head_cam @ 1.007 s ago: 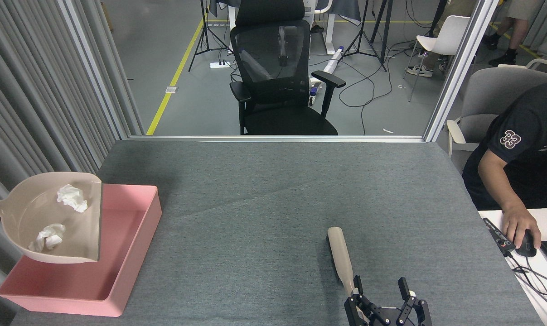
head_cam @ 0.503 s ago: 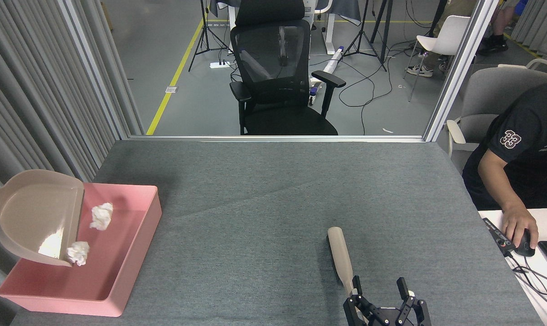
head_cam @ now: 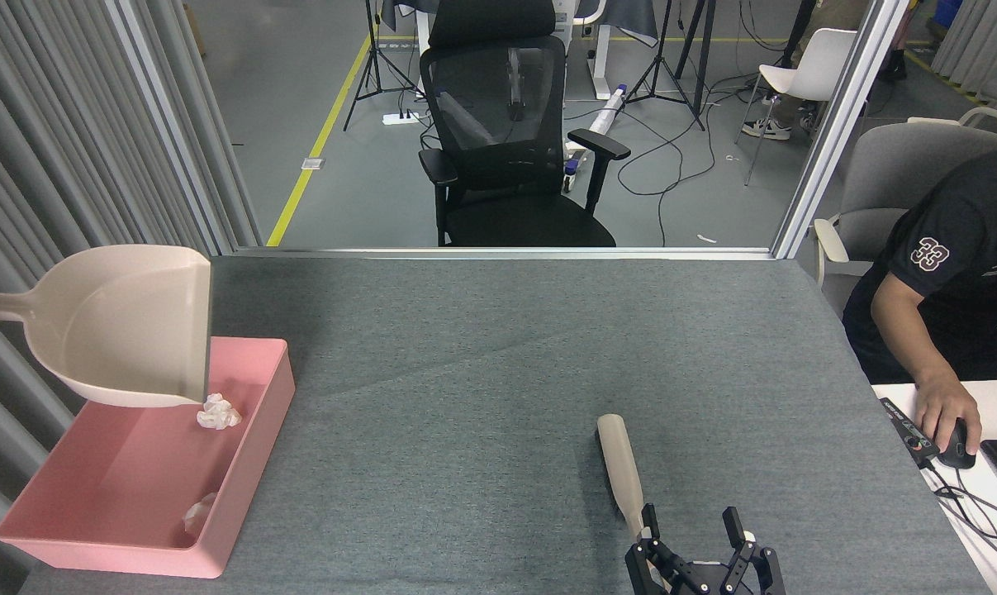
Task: Sweep and dump garbage into bin
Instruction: 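Lower the empty dustpan back onto the table with the left gripper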
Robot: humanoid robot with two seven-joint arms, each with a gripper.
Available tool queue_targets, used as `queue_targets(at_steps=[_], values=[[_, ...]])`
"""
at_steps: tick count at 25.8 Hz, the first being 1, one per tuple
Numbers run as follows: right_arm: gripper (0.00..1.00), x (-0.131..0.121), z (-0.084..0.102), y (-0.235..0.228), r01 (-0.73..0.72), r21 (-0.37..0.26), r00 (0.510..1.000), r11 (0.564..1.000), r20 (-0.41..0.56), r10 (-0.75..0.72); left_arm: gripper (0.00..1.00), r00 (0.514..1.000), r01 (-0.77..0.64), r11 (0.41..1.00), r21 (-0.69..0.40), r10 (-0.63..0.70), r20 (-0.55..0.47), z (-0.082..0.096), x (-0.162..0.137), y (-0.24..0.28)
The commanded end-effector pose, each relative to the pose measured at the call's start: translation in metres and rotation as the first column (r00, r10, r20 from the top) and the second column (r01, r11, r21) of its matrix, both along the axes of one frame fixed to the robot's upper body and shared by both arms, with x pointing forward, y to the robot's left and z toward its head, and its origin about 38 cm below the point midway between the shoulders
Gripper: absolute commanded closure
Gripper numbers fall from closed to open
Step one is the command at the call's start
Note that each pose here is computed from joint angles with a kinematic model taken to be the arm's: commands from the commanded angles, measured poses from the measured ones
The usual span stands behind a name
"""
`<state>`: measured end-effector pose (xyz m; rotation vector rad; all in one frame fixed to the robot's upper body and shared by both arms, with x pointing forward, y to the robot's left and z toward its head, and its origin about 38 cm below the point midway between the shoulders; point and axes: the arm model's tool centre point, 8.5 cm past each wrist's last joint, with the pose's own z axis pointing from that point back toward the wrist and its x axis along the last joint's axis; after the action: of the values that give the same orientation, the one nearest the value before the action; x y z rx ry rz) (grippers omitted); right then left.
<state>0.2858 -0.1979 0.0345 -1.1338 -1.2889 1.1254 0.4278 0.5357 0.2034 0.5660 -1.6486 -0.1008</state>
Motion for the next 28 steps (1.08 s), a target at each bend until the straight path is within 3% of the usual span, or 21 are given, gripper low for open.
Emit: queue_targets(at_steps=[1,3,6,8,12,14,19,28], values=[[0.02,0.000,0.000,-0.001,0.003,0.000,1.000,1.000,0.000,-0.003,0.78,0.995,0.102,0.979,-0.174,-0.100,0.022,-0.014,0.021,-0.070],[0.02,-0.001,-0.001,-0.001,0.003,0.000,1.000,1.000,-0.003,-0.003,0.78,0.990,0.137,0.977,-0.165,-0.133,0.035,-0.017,0.022,-0.100],[0.02,-0.003,-0.002,-0.002,0.005,-0.001,1.000,1.000,-0.008,-0.005,0.78,0.987,0.156,0.981,-0.114,-0.160,-0.025,-0.059,0.025,-0.163],[0.02,-0.004,-0.004,-0.002,0.005,-0.002,1.000,1.000,-0.012,-0.005,0.78,0.980,0.194,0.977,-0.085,-0.196,-0.025,-0.075,0.025,-0.202],[0.02,-0.005,-0.004,-0.002,0.004,-0.002,1.000,1.000,-0.015,-0.004,0.78,0.961,0.257,0.958,-0.130,-0.268,-0.069,-0.110,0.023,-0.264],[0.02,-0.005,-0.004,-0.002,0.004,-0.002,1.000,1.000,-0.014,-0.004,0.78,0.957,0.270,0.952,-0.145,-0.282,-0.066,-0.116,0.023,-0.276],[0.02,-0.005,-0.004,-0.001,0.004,0.000,1.000,1.000,-0.014,-0.004,0.78,0.949,0.258,0.945,-0.201,-0.287,-0.130,-0.150,0.021,-0.295],[0.02,-0.005,-0.004,-0.001,0.005,0.001,1.000,1.000,-0.015,-0.005,0.77,0.963,0.208,0.955,-0.212,-0.237,-0.124,-0.179,0.014,-0.292]])
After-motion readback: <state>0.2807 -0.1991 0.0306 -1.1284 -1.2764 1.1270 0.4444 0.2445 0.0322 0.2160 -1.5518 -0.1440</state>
